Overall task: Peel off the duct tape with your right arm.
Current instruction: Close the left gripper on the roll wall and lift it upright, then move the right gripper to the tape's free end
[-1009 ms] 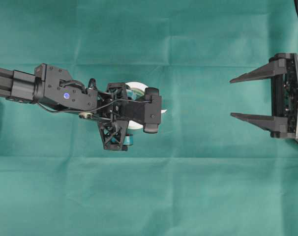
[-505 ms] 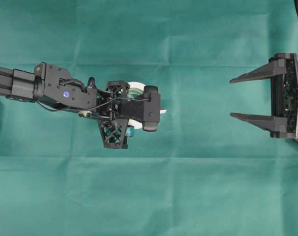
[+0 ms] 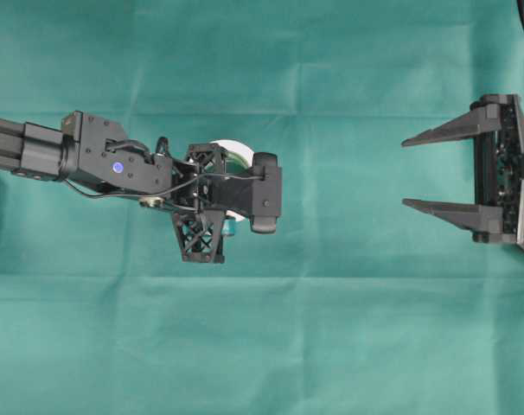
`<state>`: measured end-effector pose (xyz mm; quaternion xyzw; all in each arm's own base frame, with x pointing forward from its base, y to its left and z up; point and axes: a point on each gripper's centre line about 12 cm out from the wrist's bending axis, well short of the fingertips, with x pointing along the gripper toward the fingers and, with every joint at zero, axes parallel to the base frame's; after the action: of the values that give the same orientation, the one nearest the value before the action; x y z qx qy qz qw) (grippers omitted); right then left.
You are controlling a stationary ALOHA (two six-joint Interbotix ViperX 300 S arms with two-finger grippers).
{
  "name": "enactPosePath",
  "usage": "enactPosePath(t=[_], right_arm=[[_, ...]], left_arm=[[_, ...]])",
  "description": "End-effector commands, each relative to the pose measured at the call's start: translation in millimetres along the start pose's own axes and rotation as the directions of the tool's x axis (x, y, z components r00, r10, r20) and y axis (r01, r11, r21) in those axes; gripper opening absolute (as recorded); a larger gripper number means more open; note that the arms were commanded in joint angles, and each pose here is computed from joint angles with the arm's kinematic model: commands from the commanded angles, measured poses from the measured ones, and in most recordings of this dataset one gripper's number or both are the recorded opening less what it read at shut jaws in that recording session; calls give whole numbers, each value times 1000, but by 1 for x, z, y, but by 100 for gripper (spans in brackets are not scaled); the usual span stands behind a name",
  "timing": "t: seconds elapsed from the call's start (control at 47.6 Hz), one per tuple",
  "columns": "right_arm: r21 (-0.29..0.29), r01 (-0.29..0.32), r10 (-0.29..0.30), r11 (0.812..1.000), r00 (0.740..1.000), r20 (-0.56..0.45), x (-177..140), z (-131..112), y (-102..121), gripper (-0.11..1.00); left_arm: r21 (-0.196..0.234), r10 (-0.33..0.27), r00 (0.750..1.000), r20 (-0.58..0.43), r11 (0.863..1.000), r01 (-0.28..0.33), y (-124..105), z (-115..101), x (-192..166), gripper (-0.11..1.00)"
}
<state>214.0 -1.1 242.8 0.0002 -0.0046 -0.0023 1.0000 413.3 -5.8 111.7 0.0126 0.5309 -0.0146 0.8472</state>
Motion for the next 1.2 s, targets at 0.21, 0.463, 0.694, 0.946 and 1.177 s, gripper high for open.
enactPosePath(t=[0.21,0.463,0.694,0.946,1.177], right_arm=[[0,1,-1,1000,1000,12,6,5,0,78],[0,1,-1,1000,1000,8,10,5,0,78],[0,0,0,1000,1000,3,13,2,0,77],[2,0,0,1000,1000,0,19,0,0,78],[0,-1,1,1000,1000,-15,26,-1,0,78]], left_arm=[[11,-5,990,142,1000,4,-5,42,-67,20],[13,-5,985,171,1000,3,-5,55,-114,20],[22,-5,992,125,1000,2,-5,69,-141,20],[74,-5,991,130,997,-4,-5,87,-166,20],[86,-3,991,136,996,-8,-4,94,-174,20]])
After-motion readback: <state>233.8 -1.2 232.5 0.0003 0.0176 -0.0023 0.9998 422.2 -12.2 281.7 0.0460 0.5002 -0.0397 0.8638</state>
